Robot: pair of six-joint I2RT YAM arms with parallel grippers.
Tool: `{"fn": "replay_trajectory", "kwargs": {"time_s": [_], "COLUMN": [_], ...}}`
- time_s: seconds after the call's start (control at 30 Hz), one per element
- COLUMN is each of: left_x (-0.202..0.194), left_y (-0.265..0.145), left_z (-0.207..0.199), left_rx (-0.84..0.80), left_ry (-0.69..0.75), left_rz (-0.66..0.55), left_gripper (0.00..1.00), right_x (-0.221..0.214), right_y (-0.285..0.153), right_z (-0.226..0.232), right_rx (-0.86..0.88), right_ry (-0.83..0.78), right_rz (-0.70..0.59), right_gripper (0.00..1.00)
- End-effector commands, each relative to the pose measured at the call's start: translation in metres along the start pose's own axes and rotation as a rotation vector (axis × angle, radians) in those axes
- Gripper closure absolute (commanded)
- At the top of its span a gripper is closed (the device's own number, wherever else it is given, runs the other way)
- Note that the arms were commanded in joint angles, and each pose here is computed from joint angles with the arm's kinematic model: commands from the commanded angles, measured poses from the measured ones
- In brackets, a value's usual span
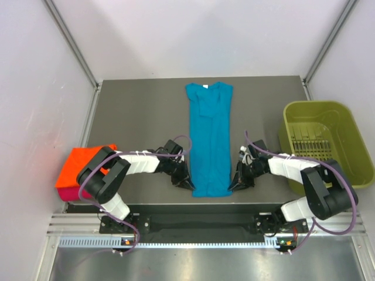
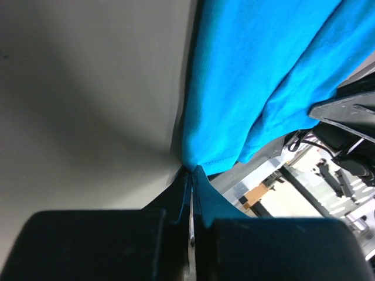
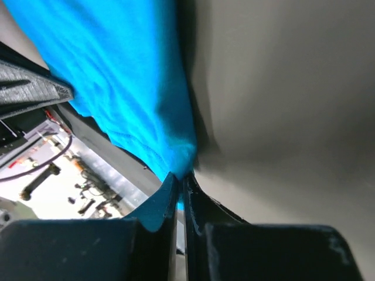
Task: Fold and stack the t-shirts
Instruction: Fold the tshirt
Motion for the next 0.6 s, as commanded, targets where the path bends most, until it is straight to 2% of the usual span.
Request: {"fn": "replay_trajectory", "kwargs": {"time_s": [0.0,0.3,0.57], "left_x": [0.011,0.045,0.111], "left_y": [-0.016,-0.068,-0.097], "left_z": [-0.027,-0.084,-0.107], "left_rx": [-0.042,-0.088,-0.122], "left_ry": [0.112,0.318,0.320], "left_rz": [-0.056,-0.182,-0.298], "left_gripper": [1.00,1.00,1.00], "right_x": [0.008,0.057,0.131], "right_y": [-0.008,-0.050,-0.081], "right_z": [0.010,0.055,0.080], "right_rx": [0.012,0.052,0.052], "right_ry": [-0.093,-0.286,-0.332], "right_rz": [-0.056,-0.219,-0.379], "right_gripper": [1.00,1.00,1.00]}}
Point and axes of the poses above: each gripper's point midway between its finger pads, its own y axis out along the fingers, its own z axis along the line the jaws close on, x = y × z, the point moved 3 cm from there along -y, back along the fingers, and after that the axes turned 7 degrees about -y, right-handed, at the moved point
